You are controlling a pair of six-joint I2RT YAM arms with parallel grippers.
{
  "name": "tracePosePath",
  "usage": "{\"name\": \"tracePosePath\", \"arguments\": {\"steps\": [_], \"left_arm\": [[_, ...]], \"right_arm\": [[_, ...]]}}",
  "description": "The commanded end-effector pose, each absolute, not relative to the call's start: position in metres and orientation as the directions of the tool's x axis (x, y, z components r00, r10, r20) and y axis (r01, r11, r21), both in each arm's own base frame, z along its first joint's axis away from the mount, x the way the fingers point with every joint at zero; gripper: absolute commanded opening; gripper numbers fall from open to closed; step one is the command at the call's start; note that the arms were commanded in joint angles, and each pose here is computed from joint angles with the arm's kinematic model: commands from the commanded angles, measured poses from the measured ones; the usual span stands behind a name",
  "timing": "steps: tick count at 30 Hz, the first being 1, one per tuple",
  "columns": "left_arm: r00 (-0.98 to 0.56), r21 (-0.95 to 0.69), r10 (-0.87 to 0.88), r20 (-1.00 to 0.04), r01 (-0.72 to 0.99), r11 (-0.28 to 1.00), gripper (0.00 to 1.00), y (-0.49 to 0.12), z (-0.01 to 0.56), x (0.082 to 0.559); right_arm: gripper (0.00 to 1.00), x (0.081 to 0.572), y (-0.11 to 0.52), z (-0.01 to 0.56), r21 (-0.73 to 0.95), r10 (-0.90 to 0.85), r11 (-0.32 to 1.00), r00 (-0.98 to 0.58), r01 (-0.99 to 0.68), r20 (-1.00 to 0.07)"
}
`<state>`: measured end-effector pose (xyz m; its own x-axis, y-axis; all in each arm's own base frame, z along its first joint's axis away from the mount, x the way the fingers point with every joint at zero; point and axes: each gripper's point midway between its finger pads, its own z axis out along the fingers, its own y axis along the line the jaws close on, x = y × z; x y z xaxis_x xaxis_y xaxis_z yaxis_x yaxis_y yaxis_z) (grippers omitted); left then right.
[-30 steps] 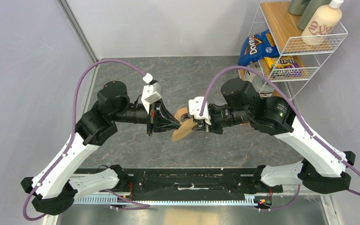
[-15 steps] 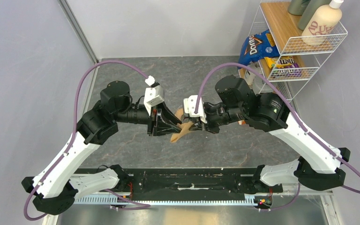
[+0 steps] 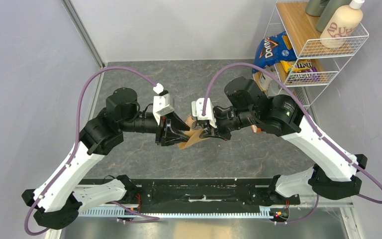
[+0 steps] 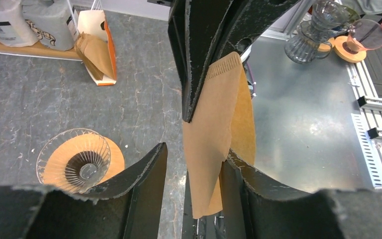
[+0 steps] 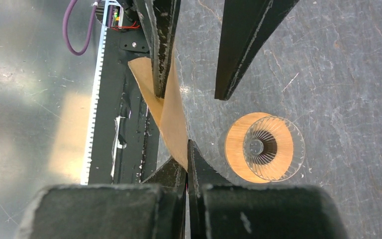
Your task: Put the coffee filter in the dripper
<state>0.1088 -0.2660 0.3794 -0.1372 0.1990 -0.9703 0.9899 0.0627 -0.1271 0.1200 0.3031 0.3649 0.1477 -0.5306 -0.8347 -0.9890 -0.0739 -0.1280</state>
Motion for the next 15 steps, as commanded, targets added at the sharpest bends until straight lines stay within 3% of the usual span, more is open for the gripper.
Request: {"name": "tracePosePath", "arguments": {"steps": [1,11,15], "left_arm": [[-0.086,-0.071,0.197,-0.977,0.994,0.081,0.49,-0.2664,0.3762,0.1172],[-0.108,-0.101,0.151,-0.983,0.993,0.053,0.38,-0.2738,0.3765,0.1153],[-0.125,-0.119,0.152,-0.98,0.992,0.048,0.4,-0.2752,0.3742,0.1145]], "right_arm": [[0.0,0.1139,0.307,0.3819,-0.108,-0.48,-0.081,0.134,-0.991,-0.867],[0.0,0.1113,0.3112,0.3831,-0.086,-0.469,-0.096,0.121,-0.992,-0.875],[0.0,0.1143,0.3119,0.3835,-0.091,-0.468,-0.08,0.118,-0.993,-0.876]]}}
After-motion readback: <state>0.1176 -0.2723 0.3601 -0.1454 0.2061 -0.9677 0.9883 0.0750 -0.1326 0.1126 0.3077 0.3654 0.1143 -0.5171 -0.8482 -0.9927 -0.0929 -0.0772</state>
